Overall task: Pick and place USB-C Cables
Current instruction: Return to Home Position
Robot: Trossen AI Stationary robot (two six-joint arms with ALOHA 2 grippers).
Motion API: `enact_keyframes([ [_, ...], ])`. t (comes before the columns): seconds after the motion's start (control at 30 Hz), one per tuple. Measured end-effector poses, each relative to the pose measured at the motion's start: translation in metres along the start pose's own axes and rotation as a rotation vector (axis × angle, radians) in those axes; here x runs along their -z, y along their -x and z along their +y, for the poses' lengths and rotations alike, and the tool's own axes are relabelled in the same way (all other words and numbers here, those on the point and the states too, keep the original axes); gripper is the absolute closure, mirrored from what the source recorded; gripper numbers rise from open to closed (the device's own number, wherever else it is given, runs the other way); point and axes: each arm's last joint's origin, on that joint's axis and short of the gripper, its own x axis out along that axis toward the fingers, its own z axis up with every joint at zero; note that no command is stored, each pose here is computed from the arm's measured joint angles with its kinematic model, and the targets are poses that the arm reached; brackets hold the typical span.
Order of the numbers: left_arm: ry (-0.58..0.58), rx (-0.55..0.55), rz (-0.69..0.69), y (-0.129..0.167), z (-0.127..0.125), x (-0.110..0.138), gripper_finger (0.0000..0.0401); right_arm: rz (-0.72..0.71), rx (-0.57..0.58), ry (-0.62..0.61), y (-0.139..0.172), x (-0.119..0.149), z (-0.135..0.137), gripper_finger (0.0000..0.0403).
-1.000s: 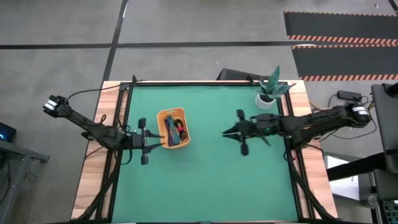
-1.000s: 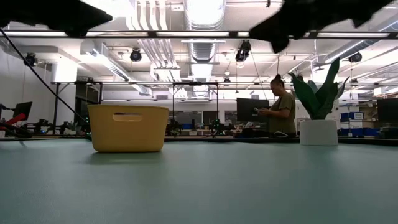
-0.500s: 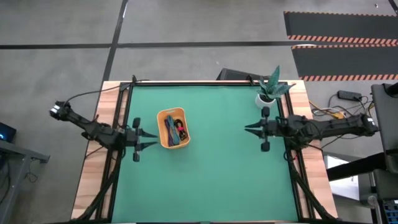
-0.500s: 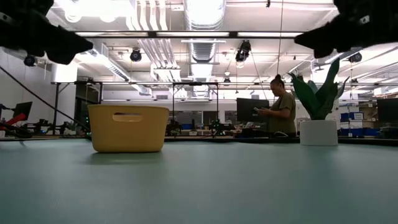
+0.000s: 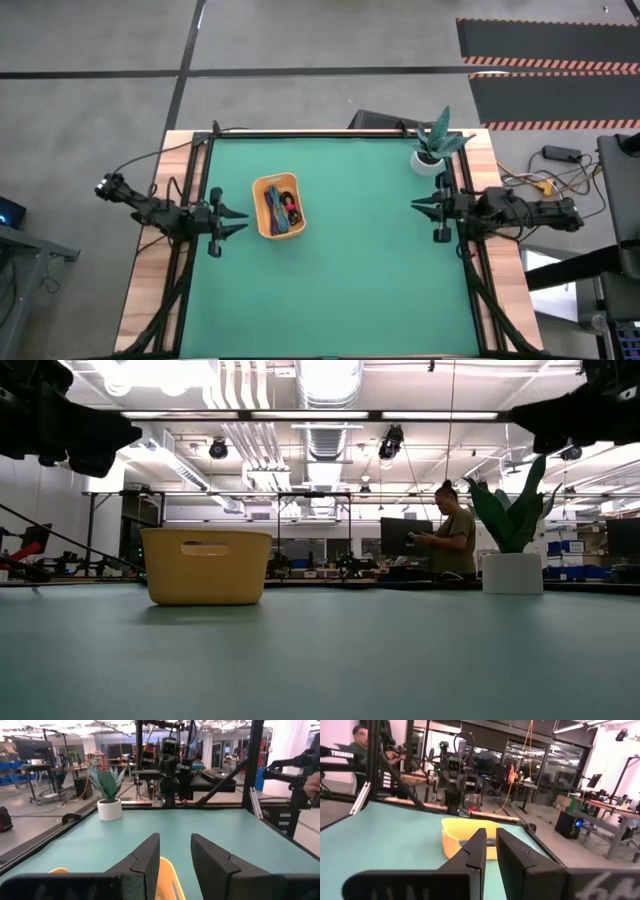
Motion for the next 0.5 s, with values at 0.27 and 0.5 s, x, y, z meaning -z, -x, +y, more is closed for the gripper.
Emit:
enact_keyframes([
  [0.27, 0.006, -0.006, -0.016, -0.0017, -0.0008, -0.0015, 0.0306, -0.044, -0.079, -0.004, 0.0004, -0.0077, 0.0008, 0.0369],
  [0.5, 0.069, 0.019, -0.028, -0.0051, -0.0037, 0.0028, 0.0306, -0.06, -0.16, -0.053, -0.0004, -0.0009, 0.0049, 0.0369],
])
